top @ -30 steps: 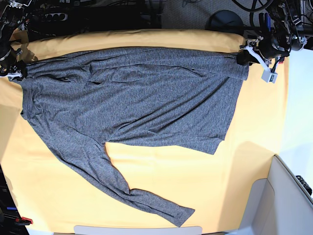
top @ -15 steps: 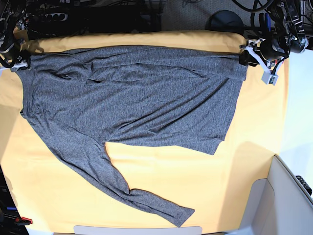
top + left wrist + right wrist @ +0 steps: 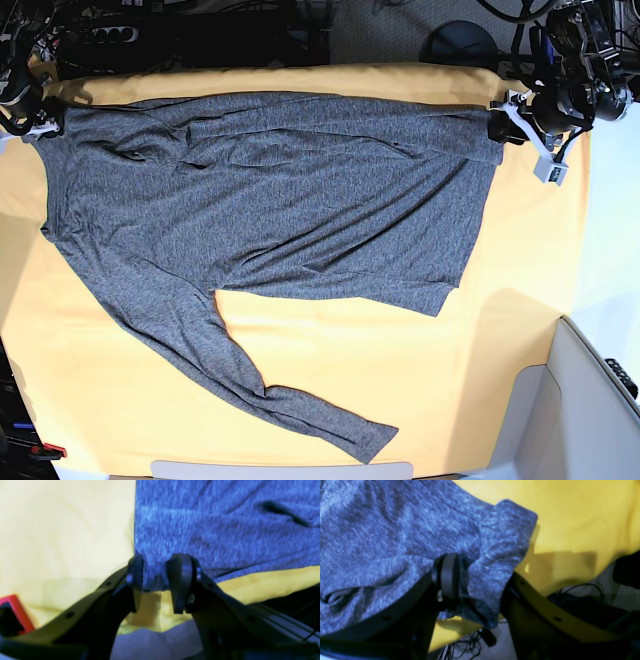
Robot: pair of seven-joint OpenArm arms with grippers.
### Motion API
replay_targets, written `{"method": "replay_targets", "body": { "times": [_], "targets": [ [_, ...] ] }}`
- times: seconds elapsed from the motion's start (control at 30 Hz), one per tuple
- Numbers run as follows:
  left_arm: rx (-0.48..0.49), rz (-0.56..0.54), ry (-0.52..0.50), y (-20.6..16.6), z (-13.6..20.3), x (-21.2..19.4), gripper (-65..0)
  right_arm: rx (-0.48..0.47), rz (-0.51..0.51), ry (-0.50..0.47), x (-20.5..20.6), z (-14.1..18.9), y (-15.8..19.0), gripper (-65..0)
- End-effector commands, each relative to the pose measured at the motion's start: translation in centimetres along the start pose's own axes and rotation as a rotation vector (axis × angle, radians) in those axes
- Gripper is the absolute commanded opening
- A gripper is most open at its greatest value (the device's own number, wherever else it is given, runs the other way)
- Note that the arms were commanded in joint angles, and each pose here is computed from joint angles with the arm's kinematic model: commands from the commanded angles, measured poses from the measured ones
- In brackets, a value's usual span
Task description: Fold the T-shirt properly
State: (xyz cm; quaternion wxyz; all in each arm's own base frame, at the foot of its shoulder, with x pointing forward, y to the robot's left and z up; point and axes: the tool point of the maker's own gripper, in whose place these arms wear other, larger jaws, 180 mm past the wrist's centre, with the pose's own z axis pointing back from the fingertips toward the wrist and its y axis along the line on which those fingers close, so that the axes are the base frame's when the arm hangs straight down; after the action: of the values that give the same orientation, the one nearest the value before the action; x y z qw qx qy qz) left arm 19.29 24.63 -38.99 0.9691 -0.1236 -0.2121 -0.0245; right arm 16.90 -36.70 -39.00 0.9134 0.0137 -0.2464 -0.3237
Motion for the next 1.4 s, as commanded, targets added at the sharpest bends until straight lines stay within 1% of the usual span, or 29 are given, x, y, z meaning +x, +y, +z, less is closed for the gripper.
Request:
{"method": "replay_targets", "body": {
  "times": [0.0, 0.17, 0.33, 0.43, 0.6, 0.67, 0.73, 0.8, 0.83, 0.9, 0.97, 1.07, 1.13, 1.23, 1.37],
  "targets": [
    [0.005, -0.017, -0.024, 0.2, 0.5, 0.9, -44.9, -0.030, -0.016, 0.098, -2.0, 0.4, -1.1, -44.7],
    [0.002, -0.016, -0.024, 0.0, 0.5, 0.9, -44.9, -0.053, -0.036, 0.058, -0.8, 1.6, -2.1, -44.7],
    [-0.003, -0.020, -0.022, -0.2, 0.3, 0.9, -44.9, -0.073, -0.040, -0.013, 0.9, 3.3, -2.9, -44.7],
    [-0.005, -0.019, -0.023, -0.2, 0.3, 0.9, -44.9, -0.079, -0.049, -0.024, 1.2, 3.6, -3.3, -44.7],
    [-0.006, -0.020, -0.022, -0.3, 0.3, 0.9, -44.9, -0.102, -0.096, -0.069, 2.2, 4.7, -4.9, -44.9],
    [-0.006, -0.015, -0.027, -0.2, 0.4, 0.9, -44.9, -0.115, -0.113, -0.116, 3.3, 5.8, -5.6, -45.2],
    [-0.001, -0.022, -0.043, -0.1, 0.6, 1.3, -44.9, -0.127, -0.120, -0.195, 4.9, 7.7, -6.0, -45.2],
    [0.018, -0.052, -0.080, -0.2, 1.5, 2.4, -44.9, -0.127, -0.136, -0.273, 6.5, 9.6, -6.3, -45.2],
    [0.034, -0.063, -0.108, -0.1, 2.3, 3.1, -44.9, -0.117, -0.151, -0.306, 7.1, 10.4, -6.4, -45.2],
    [0.060, -0.081, -0.150, 0.0, 3.4, 4.1, -44.9, -0.061, -0.190, -0.361, 8.4, 11.2, -5.7, -45.3],
    [0.071, -0.094, -0.191, 0.0, 4.1, 5.5, -44.9, -0.014, -0.231, -0.396, 9.1, 11.6, -5.4, -45.1],
    [0.073, -0.107, -0.235, -0.1, 4.4, 7.5, -44.9, 0.065, -0.293, -0.420, 9.2, 11.1, -4.0, -45.1],
    [0.071, -0.114, -0.255, -0.2, 4.5, 8.3, -44.9, 0.114, -0.327, -0.418, 9.1, 10.3, -2.9, -45.1],
    [0.059, -0.139, -0.311, -0.9, 4.9, 11.1, -44.9, 0.198, -0.439, -0.398, 8.4, 8.0, -1.4, -45.3],
    [0.031, -0.156, -0.325, -1.6, 4.1, 13.1, -44.9, 0.286, -0.574, -0.353, 8.0, 4.6, 0.3, -45.4]
  ]
}}
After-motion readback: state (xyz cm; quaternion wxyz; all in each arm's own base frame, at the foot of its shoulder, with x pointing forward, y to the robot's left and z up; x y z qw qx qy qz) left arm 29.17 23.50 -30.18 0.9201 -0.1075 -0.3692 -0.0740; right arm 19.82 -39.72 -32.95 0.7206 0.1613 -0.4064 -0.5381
